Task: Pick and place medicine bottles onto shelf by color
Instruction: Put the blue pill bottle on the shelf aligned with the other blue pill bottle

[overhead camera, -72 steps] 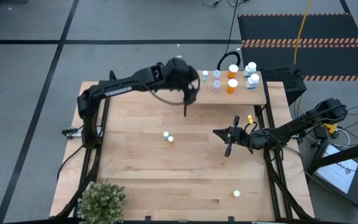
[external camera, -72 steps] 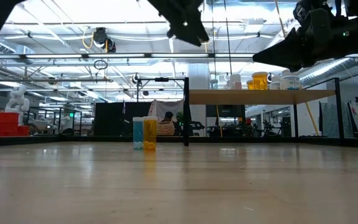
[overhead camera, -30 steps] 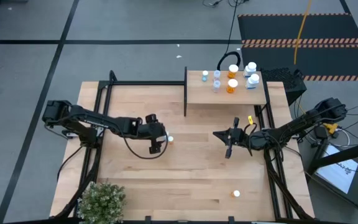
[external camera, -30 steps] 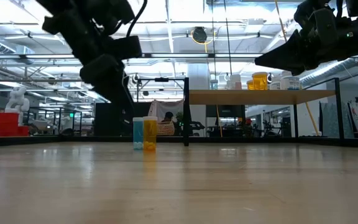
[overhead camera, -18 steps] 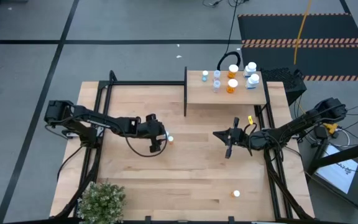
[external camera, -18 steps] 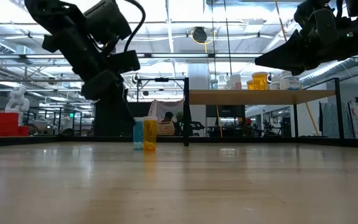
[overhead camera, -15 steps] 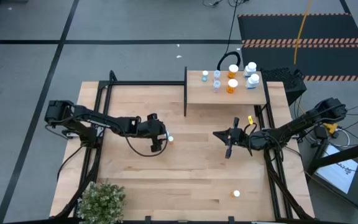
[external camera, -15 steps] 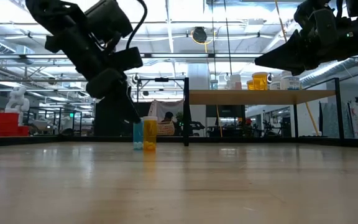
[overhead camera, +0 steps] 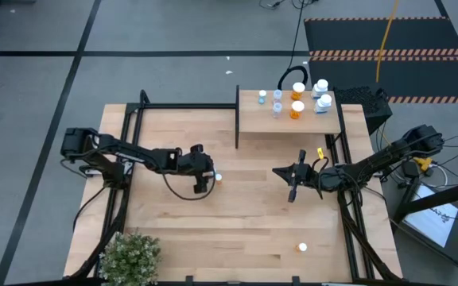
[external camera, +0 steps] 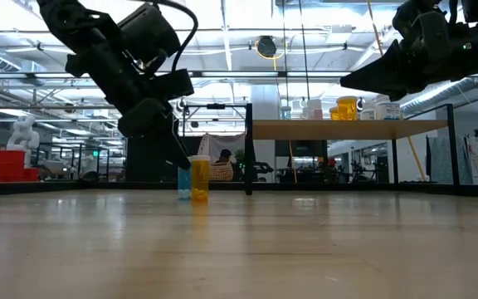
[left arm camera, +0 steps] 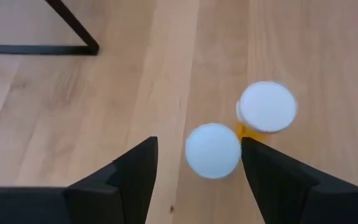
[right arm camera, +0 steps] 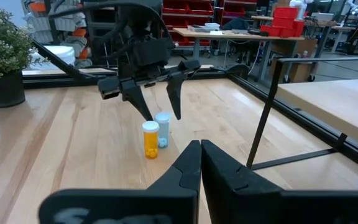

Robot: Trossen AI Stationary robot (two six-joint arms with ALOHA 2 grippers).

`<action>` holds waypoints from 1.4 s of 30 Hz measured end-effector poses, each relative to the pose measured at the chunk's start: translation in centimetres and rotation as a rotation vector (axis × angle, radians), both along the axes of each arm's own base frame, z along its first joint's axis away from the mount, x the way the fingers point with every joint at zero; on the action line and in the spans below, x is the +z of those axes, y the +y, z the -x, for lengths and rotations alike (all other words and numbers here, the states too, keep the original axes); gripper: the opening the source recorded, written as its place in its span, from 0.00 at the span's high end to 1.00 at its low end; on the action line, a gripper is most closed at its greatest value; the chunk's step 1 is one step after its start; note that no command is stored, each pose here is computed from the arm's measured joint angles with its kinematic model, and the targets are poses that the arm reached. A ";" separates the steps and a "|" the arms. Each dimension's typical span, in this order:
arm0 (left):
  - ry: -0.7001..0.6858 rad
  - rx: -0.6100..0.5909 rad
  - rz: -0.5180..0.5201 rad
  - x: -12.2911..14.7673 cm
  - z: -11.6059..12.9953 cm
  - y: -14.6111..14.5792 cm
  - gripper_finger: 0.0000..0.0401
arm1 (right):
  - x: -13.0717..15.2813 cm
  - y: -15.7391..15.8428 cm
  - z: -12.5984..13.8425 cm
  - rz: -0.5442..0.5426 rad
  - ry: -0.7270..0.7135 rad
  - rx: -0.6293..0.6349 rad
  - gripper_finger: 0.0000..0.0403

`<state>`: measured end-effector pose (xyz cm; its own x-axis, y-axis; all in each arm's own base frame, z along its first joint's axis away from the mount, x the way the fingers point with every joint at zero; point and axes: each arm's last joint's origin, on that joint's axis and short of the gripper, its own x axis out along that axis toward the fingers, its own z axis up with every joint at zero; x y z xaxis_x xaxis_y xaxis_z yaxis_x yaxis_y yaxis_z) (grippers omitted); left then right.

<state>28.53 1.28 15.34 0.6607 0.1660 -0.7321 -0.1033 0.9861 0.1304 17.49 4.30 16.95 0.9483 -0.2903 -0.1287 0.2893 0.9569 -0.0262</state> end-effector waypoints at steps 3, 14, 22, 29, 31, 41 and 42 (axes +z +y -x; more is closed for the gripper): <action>0.010 -0.002 -0.002 -0.1 0.0 0.0 0.45 | 0.0 0.0 0.0 0.000 0.000 0.000 0.99; 0.002 -0.005 -0.005 0.0 0.0 0.0 0.55 | 0.0 0.0 0.0 0.000 0.000 0.000 0.99; 0.000 -0.003 -0.004 0.0 0.0 0.0 0.60 | 0.0 0.0 0.0 0.000 0.000 0.000 0.99; -0.001 -0.001 -0.002 0.0 0.0 0.0 0.67 | 0.0 0.0 0.0 0.000 0.000 0.000 0.99; -0.001 -0.001 -0.002 0.0 0.0 0.0 0.68 | 0.0 0.0 0.0 0.000 0.000 0.000 0.99; -0.001 -0.008 -0.010 0.1 -0.1 0.1 0.69 | 0.0 0.0 0.0 0.000 0.000 0.000 0.99; -0.004 -0.008 -0.010 0.3 -0.2 0.1 0.69 | 0.0 0.0 0.0 0.000 0.000 0.000 0.99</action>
<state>28.77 1.36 15.59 0.6648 0.1684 -0.7278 -0.0961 0.9855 0.1401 17.49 4.30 16.95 0.9483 -0.2900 -0.1290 0.2890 0.9569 -0.0267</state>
